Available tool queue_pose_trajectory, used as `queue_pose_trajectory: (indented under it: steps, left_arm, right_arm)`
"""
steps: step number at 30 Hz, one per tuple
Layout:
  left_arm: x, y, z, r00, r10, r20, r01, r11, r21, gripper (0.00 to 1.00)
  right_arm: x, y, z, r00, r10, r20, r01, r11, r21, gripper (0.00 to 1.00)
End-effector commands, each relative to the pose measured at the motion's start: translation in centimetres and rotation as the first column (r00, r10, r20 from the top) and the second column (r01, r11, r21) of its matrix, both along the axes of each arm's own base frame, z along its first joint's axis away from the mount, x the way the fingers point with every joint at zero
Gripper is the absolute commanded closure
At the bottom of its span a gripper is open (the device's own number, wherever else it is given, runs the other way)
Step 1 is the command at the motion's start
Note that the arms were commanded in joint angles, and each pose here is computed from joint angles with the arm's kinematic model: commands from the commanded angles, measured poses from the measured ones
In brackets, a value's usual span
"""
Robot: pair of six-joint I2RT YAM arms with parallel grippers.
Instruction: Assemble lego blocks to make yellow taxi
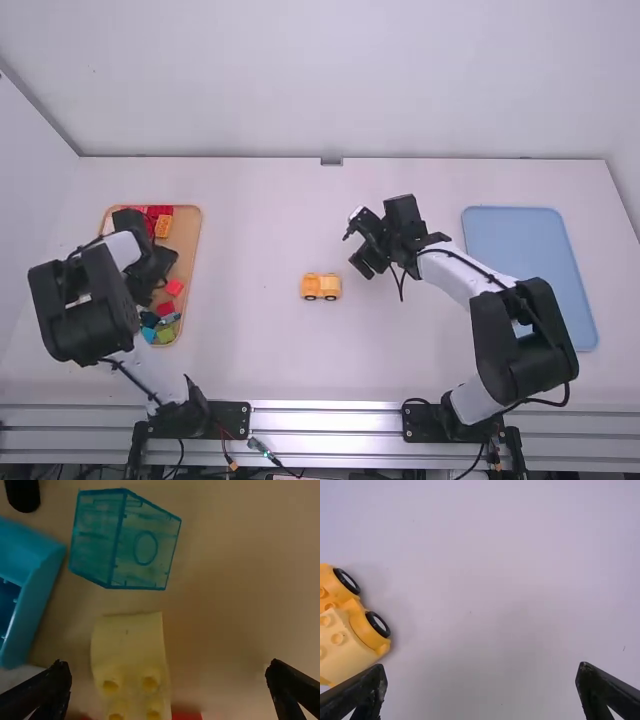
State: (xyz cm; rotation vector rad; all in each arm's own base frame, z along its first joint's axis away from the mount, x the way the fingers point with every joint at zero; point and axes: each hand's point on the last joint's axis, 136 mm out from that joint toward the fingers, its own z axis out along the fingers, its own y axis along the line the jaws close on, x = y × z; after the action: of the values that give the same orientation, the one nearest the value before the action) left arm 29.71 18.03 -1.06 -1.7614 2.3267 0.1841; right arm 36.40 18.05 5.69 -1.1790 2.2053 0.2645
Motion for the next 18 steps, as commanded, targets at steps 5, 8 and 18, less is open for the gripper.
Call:
queue_pose_trajectory:
  steps: [5,8,18]
  left_arm:
    - [0.21,0.32,-0.54,1.0,0.009,-0.009,-0.009,1.0,0.006,0.12]
    - [0.13,0.29,-0.55,1.0,0.01,-0.012,-0.01,1.0,0.004,0.14]
    - [-0.37,0.04,-0.66,0.999,0.009,-0.033,-0.009,1.0,-0.006,0.54]
  right_arm:
    - [0.31,0.27,0.85,1.0,0.001,0.015,-0.001,1.0,0.013,0.01]
    - [0.33,0.27,0.86,1.0,0.001,0.016,-0.002,1.0,0.012,0.01]
    - [0.32,0.27,0.86,1.0,0.001,0.016,-0.001,1.0,0.012,0.01]
